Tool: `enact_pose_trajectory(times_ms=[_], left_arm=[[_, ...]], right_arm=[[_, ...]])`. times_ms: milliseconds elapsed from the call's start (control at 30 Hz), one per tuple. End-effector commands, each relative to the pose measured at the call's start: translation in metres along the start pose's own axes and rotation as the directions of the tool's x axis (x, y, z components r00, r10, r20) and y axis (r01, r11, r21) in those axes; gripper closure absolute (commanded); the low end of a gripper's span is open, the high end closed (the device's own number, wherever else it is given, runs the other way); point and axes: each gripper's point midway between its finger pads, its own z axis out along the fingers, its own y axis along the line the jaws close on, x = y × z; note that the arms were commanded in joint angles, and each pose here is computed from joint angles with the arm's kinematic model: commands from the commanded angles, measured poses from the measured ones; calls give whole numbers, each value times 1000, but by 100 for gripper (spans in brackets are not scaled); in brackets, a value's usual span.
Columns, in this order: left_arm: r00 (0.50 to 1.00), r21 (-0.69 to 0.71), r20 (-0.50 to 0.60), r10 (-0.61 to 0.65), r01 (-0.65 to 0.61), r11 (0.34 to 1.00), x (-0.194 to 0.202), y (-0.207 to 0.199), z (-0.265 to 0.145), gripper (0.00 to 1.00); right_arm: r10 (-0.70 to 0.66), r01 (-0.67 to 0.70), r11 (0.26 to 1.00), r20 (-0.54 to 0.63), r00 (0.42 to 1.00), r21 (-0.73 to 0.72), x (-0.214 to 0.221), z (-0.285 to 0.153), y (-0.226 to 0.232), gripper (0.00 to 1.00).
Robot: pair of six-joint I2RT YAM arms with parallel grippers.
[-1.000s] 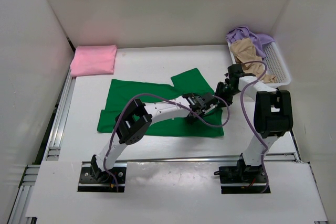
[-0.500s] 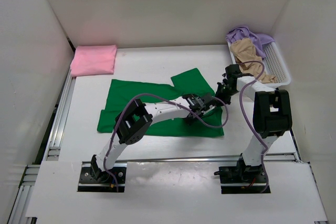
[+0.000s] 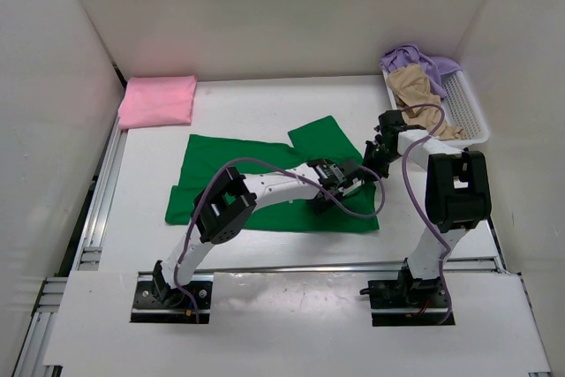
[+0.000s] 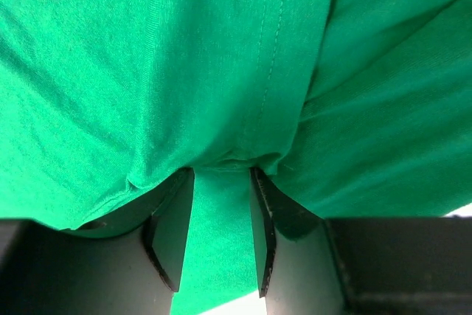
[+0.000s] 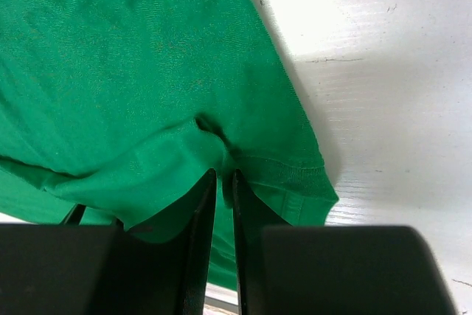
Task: Fold and stack the t-shirts
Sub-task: Fold the flattened tshirt in 1/3 of the way
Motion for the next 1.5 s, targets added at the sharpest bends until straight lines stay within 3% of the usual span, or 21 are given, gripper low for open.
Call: enact_pose_trajectory(times_ms=[0, 67, 167, 433, 633, 900, 967, 1067, 1133, 1400, 1467], left_arm=[[996, 41, 90, -18, 14, 999, -26, -5, -24, 53], [987, 94, 154, -36, 21, 995, -43, -7, -52, 53], [983, 104, 178, -43, 24, 994, -50, -6, -60, 51], [1000, 80, 30, -1, -1, 997, -15, -14, -19, 51], [1000, 42, 11, 4, -5, 999, -11, -9, -10, 56], [1000, 115, 9, -6, 5, 993, -18, -20, -2, 58], [1000, 122, 7, -14, 14, 992, -19, -18, 1, 63], [1000, 109, 5, -23, 22, 994, -18, -12, 3, 79], [999, 97, 11, -34, 33, 995, -21, -5, -2, 83], [999, 76, 15, -44, 43, 996, -20, 9, -25, 83], [999, 76, 24, -46, 44, 996, -21, 10, -28, 69]], right_arm=[[-11, 11, 1000, 23, 1000, -10, -2, -5, 3, 81], [-22, 23, 1000, 31, 999, -13, -3, -8, 4, 81], [-22, 23, 1000, 31, 999, -13, -3, -8, 4, 81], [-22, 23, 1000, 35, 999, -4, -4, -8, 2, 81], [-22, 23, 1000, 35, 999, -4, -4, -8, 2, 82], [-22, 23, 1000, 35, 999, -4, -4, -8, 2, 82], [-22, 23, 1000, 35, 999, -4, -4, -8, 2, 82], [-20, 20, 1000, 26, 999, -1, -2, -8, 2, 90], [-23, 23, 1000, 39, 999, 4, -4, -11, 1, 93], [-28, 28, 1000, 62, 998, 5, -13, -22, 7, 98], [-31, 31, 1000, 72, 997, 1, -15, -27, 9, 98]])
